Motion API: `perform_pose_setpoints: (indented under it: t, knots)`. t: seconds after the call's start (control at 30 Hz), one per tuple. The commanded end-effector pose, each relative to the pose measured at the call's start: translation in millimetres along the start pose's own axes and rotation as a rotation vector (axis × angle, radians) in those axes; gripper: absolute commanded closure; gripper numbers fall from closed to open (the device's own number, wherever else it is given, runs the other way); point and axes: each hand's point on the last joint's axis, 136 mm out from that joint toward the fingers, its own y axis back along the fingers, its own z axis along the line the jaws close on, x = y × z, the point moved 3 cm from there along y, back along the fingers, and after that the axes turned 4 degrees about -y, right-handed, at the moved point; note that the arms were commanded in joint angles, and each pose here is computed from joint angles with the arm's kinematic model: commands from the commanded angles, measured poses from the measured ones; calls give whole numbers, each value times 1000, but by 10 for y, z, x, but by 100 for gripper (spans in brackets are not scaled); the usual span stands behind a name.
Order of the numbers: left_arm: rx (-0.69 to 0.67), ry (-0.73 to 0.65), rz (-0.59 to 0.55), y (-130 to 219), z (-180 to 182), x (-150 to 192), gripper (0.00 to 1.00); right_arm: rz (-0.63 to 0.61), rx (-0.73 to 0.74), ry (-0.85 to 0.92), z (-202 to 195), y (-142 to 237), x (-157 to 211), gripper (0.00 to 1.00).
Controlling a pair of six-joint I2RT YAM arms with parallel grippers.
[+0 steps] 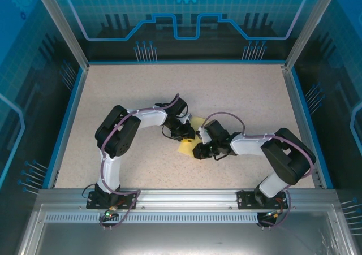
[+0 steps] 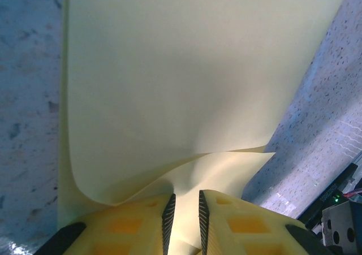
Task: Fold a paper plane with a square sheet of paper (pick it up from the middle)
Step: Fold the triangle a second time at the center of the table.
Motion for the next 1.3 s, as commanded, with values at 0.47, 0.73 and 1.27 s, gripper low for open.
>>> perform_pose_setpoints:
  t: [0.47,0.73,1.27]
  knots:
    - [-155,47,-35,-82,368,-180,76,187,142,-79,-423,-15,604,91]
    - [-159,52,-98,77,329,-426,75,195,130,-89,-460,-36,628,91]
    - [-121,-13,-250,731,-65,-673,75,189,92,-80,-392,-57,556,91]
